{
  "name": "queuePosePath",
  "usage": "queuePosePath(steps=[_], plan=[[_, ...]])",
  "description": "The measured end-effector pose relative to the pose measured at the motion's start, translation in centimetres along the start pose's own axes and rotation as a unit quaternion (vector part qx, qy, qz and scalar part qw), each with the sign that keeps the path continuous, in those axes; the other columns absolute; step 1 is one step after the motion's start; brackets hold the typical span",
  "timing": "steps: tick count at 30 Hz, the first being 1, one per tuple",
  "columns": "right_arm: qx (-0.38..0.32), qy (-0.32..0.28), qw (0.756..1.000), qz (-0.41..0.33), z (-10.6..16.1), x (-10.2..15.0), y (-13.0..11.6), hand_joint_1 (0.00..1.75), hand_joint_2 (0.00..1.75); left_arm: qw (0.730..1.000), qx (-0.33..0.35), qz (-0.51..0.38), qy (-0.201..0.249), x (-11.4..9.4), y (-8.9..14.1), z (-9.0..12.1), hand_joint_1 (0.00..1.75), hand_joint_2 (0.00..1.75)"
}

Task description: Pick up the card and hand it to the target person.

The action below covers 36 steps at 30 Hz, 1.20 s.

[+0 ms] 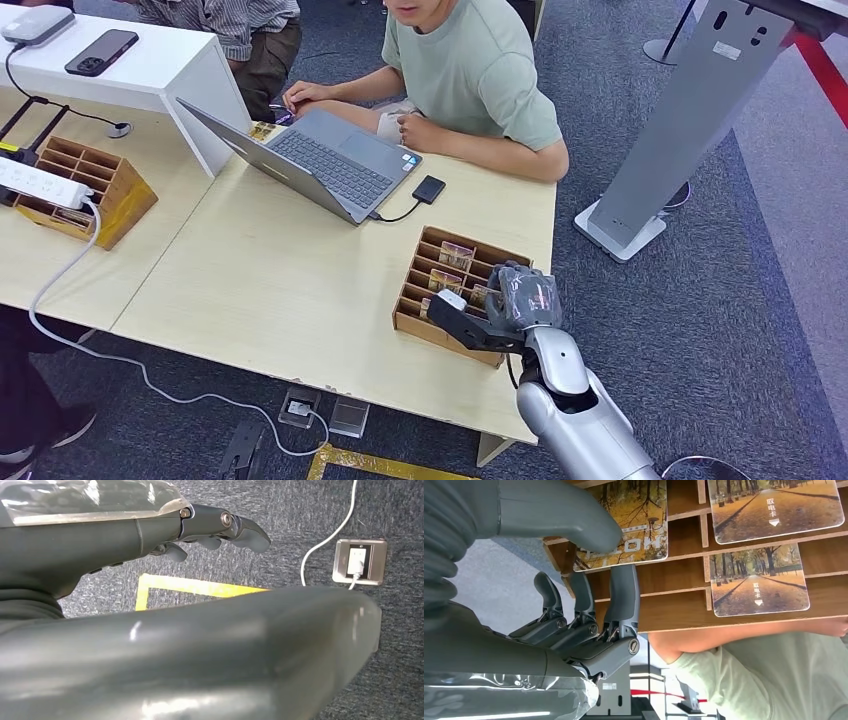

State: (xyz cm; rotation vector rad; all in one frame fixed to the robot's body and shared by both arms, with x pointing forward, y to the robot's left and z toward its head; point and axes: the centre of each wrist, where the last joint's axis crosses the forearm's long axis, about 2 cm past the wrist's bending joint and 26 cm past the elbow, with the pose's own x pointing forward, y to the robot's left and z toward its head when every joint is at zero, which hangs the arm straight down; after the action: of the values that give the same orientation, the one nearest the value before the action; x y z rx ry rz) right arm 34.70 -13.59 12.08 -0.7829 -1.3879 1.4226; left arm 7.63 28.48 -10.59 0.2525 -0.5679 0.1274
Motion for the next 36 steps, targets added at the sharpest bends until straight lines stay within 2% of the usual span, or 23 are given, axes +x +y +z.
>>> queuePosePath(steps=[8,14,26,29,36], plan=[[-0.001,-0.008,1.000,-0.008,0.1,0.6,0.2,1.58,1.75,1.000,0.004,0.003,0.002,0.0,0.0,0.0,0.00,0.00],[-0.014,-0.011,1.000,-0.018,0.0,0.7,-0.4,1.59,1.75,1.000,0.005,0.005,0.002,0.0,0.0,0.0,0.00,0.00],[-0.089,-0.009,0.995,-0.036,0.3,0.0,-4.4,1.54,1.75,1.000,0.002,0.007,-0.005,0.0,0.1,0.0,0.00,0.00],[-0.119,-0.012,0.992,-0.041,0.5,-0.4,-5.8,1.49,1.75,1.000,0.001,0.008,-0.007,-0.1,0.2,0.0,0.00,0.00],[-0.216,-0.017,0.975,-0.051,1.4,-1.4,-9.8,1.49,1.75,1.000,-0.006,0.009,-0.010,-0.1,0.3,-0.1,0.00,0.00]])
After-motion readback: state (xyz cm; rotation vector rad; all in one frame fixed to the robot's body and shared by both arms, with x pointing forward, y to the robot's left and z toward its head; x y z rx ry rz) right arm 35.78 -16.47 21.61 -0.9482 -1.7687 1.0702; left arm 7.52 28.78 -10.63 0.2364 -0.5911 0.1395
